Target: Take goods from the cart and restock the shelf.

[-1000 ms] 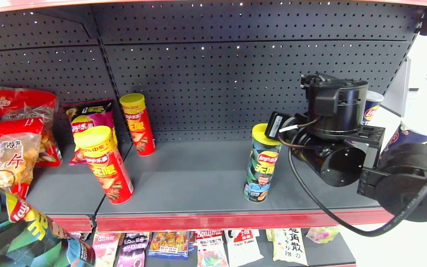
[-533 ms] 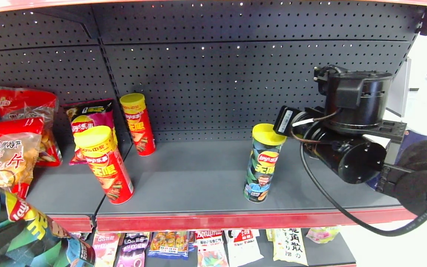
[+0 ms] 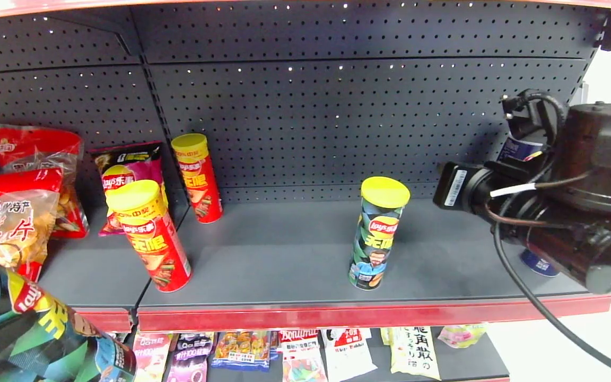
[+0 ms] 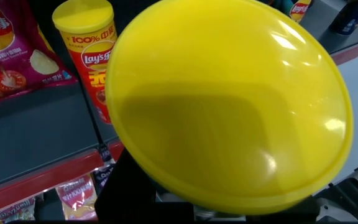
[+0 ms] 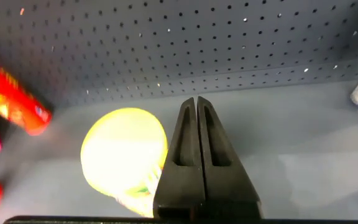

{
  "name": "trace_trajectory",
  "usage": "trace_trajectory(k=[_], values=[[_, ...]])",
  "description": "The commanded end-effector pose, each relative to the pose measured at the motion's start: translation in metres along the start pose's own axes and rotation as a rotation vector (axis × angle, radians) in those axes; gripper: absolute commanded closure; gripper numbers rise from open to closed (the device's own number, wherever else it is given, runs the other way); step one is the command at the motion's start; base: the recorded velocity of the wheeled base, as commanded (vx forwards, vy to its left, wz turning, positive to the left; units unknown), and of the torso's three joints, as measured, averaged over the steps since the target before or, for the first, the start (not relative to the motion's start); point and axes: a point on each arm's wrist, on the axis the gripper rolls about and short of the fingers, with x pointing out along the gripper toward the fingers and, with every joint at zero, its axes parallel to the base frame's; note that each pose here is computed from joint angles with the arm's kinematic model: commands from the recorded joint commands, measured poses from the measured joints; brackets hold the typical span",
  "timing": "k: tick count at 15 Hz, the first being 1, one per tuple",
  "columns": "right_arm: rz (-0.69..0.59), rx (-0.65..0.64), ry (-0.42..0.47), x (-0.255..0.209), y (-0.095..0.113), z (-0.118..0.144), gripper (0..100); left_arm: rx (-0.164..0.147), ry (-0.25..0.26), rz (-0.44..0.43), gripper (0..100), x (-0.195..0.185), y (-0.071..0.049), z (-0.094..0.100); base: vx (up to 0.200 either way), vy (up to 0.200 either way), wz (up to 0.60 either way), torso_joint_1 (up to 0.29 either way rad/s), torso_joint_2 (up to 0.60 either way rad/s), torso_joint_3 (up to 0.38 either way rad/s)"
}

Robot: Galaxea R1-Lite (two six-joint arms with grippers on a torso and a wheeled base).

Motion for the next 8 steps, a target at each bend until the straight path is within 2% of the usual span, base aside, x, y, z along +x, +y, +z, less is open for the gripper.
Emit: trace_trajectory(k=[1, 5, 7, 8], values=[[0.029, -0.013, -0.039, -0.025, -0.014, 0.01, 100, -0.001, 0.001, 0.0, 100, 0.0, 0.0, 0.0, 0.0, 0.0, 0.0, 0.0, 0.0, 0.0], [0.024, -0.14, -0.041, -0.046, -0.035, 0.003, 100, 0.002, -0.004, 0.003, 100, -0.001, 0.0, 0.0, 0.0, 0.0, 0.0, 0.0, 0.0, 0.0], [0.038, -0.24, -0.055, -0.051, -0.052, 0.006, 100, 0.002, -0.008, -0.001, 100, -0.001, 0.0, 0.001, 0.0, 0.0, 0.0, 0.0, 0.0, 0.0], [-0.007, -0.3, -0.05, -0.047, -0.065, 0.007, 100, 0.003, -0.011, -0.003, 100, -0.001, 0.0, 0.0, 0.0, 0.0, 0.0, 0.0, 0.0, 0.0]])
